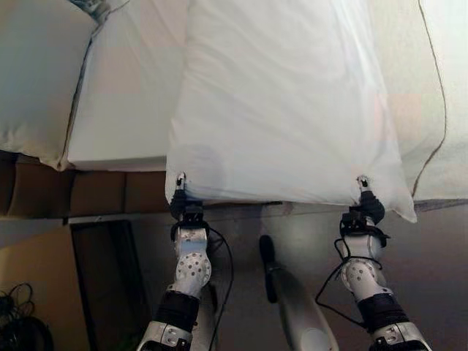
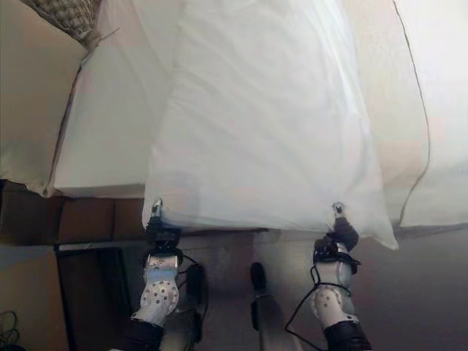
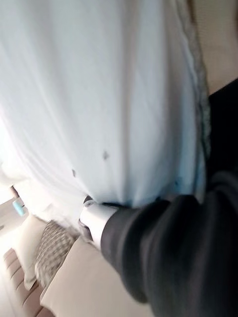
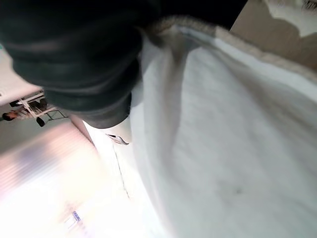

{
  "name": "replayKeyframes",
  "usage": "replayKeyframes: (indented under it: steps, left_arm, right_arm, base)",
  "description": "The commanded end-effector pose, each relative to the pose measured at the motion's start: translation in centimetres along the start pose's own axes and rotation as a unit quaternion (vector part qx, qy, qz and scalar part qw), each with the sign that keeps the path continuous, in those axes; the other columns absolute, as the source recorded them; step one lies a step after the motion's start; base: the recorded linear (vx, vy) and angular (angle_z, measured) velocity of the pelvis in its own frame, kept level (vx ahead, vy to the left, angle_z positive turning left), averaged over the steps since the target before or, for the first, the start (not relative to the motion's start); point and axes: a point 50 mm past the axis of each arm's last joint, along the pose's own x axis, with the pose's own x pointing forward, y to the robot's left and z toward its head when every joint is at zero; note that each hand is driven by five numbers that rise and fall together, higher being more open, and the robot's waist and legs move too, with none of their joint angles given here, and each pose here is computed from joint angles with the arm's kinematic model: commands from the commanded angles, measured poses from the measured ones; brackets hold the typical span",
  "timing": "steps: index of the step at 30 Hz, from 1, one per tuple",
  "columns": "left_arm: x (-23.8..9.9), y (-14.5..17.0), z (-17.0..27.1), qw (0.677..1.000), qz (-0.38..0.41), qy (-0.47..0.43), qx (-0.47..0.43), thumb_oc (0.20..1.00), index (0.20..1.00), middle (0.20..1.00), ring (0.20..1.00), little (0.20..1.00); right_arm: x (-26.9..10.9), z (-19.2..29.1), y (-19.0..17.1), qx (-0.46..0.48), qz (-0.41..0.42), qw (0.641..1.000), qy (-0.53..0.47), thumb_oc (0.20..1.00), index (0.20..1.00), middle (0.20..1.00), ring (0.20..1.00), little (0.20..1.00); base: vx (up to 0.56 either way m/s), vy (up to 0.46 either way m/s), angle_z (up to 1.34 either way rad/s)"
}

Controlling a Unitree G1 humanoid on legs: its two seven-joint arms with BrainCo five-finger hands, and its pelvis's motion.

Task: Make the bed

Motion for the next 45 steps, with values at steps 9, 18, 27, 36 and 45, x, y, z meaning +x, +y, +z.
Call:
replayKeyframes:
  steps: [9,18,27,36,45]
  left_arm:
    - [1.1,3.6,1.7,0.996,0.062,-0.03,0.06,0.2,0.2,0.2,0.2,0.2]
    - [4.4,-8.2,2.7,0.995,-0.067,-0.059,0.043,0.2,0.2,0.2,0.2,0.2]
    - [1.1,-15.0,6.7,0.96,-0.248,-0.124,0.033,0.2,0.2,0.2,0.2,0.2]
    - [1.3,-3.4,9.6,0.982,-0.08,-0.167,0.045,0.2,0.2,0.2,0.2,0.2]
    - [2.7,9.3,7.1,0.956,0.182,-0.083,0.213,0.2,0.2,0.2,0.2,0.2]
  right_arm:
    - [2.0,-1.8,-1.4,-0.098,-0.022,0.993,0.069,0.2,0.2,0.2,0.2,0.2]
    - [5.5,2.2,11.1,-0.107,0.102,0.989,-0.031,0.2,0.2,0.2,0.2,0.2]
    - [2.0,7.8,16.7,-0.029,0.245,0.959,-0.141,0.2,0.2,0.2,0.2,0.2]
    - [0.0,4.1,6.1,-0.069,0.157,0.983,-0.066,0.2,0.2,0.2,0.2,0.2]
    - [-1.3,-4.5,-6.5,-0.232,-0.004,0.958,0.169,0.2,0.2,0.2,0.2,0.2]
  base:
    - [0.02,0.216,-0.08]
    - [0.03,0.05,-0.05]
    - [0.0,0.001,-0.01]
    - [0.0,-0.003,0.0]
    - [-0.02,-0.009,0.01]
